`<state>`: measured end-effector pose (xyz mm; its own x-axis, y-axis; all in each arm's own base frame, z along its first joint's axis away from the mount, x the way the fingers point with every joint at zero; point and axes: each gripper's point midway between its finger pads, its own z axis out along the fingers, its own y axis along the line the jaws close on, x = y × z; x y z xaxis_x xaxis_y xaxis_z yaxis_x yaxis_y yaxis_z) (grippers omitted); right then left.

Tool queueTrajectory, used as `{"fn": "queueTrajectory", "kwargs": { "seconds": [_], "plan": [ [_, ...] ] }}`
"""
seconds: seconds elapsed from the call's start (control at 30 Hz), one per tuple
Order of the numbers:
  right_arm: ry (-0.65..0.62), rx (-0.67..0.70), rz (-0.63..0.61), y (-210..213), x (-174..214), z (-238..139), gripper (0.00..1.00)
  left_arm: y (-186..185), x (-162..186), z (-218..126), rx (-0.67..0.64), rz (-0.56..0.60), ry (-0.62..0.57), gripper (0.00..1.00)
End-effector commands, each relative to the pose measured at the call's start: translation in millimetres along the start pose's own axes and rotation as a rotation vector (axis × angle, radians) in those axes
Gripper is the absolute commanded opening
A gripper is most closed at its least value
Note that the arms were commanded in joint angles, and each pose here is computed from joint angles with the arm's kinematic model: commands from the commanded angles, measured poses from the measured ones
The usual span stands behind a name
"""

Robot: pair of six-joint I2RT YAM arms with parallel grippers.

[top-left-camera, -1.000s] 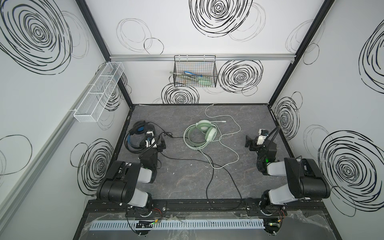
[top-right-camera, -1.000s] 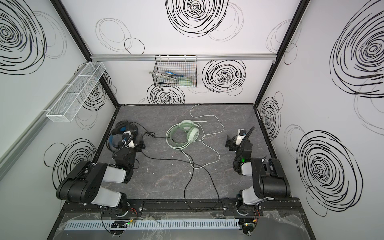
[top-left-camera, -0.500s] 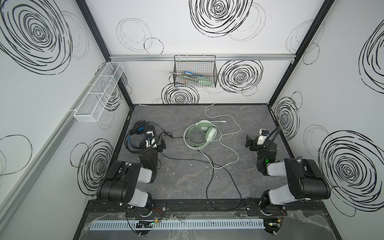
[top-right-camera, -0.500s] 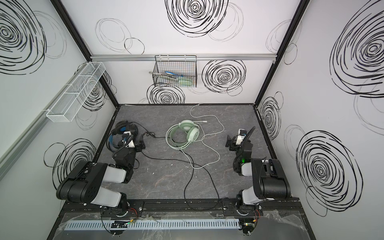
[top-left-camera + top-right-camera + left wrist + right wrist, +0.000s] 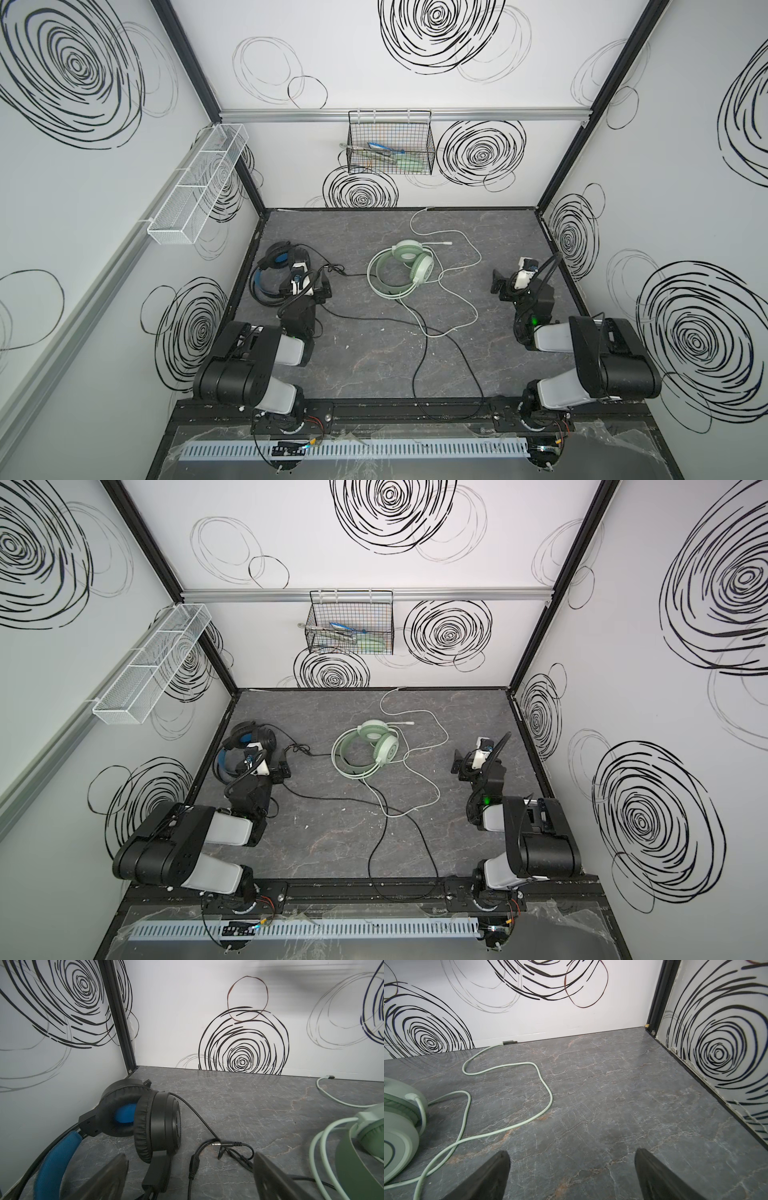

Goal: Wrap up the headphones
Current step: 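Move both grippers toward the pale green headset in the middle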

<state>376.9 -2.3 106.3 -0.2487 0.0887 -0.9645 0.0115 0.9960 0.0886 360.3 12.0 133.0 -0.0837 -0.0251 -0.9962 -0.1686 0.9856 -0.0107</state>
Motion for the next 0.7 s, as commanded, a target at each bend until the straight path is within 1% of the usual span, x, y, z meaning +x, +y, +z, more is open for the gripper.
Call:
{"fn": "queueTrajectory", "kwargs": {
  "seconds": [0.0, 0.03, 0.07, 0.13, 0.17, 0.2, 0.23, 0.27, 0.33, 0.37, 0.43, 0.5, 0.57, 0.6, 0.67],
  "plan": [
    [-0.049, 0.009, -0.025, 0, -14, -1, 0.97, 0, -28, -2, -0.007, -0.015, -0.091, 0.96],
    [-0.077, 0.044, -0.026, -4, -23, -1, 0.97, 1, -29, 0, -0.016, -0.013, -0.064, 0.96],
    [-0.067, 0.122, -0.017, -12, -33, 1, 0.97, 1, -34, 3, -0.019, -0.013, -0.035, 0.96],
    [-0.013, 0.198, 0.02, -17, -55, 8, 0.97, -3, -48, 4, 0.001, 0.004, -0.01, 0.96],
    [0.007, 0.249, 0.097, -22, -68, 10, 0.97, -4, -54, 4, -0.003, -0.006, 0.011, 0.96],
    [0.025, 0.293, 0.132, -26, -77, 13, 0.97, -2, -62, 4, -0.025, -0.036, 0.036, 0.96],
    [0.044, 0.346, 0.166, -32, -82, 16, 0.97, 2, -68, 5, -0.056, -0.096, 0.065, 0.96],
    [0.066, 0.375, 0.184, -35, -89, 21, 0.97, 7, -73, 6, -0.1, -0.187, 0.115, 0.96],
    [0.124, 0.405, 0.196, -32, -101, 34, 0.97, -11, -81, 7, -0.027, -0.242, 0.22, 0.96],
    [0.153, 0.406, 0.204, -27, -108, 43, 0.97, -19, -82, 7, -0.008, -0.282, 0.283, 0.96],
    [0.213, 0.368, 0.184, -5, -119, 62, 0.97, -46, -79, 8, 0.057, -0.321, 0.401, 0.96],
    [0.265, 0.348, 0.121, 29, -125, 79, 0.97, -85, -71, 8, 0.146, -0.311, 0.517, 0.96],
    [0.31, 0.337, 0.091, 56, -122, 90, 0.97, -114, -64, 6, 0.216, -0.355, 0.604, 0.96],
    [0.334, 0.338, 0.098, 69, -117, 92, 0.97, -130, -62, 3, 0.252, -0.391, 0.642, 0.96],
    [0.381, 0.31, 0.097, 89, -107, 95, 0.97, -147, -56, -2, 0.263, -0.448, 0.707, 0.96]
  ]
}}
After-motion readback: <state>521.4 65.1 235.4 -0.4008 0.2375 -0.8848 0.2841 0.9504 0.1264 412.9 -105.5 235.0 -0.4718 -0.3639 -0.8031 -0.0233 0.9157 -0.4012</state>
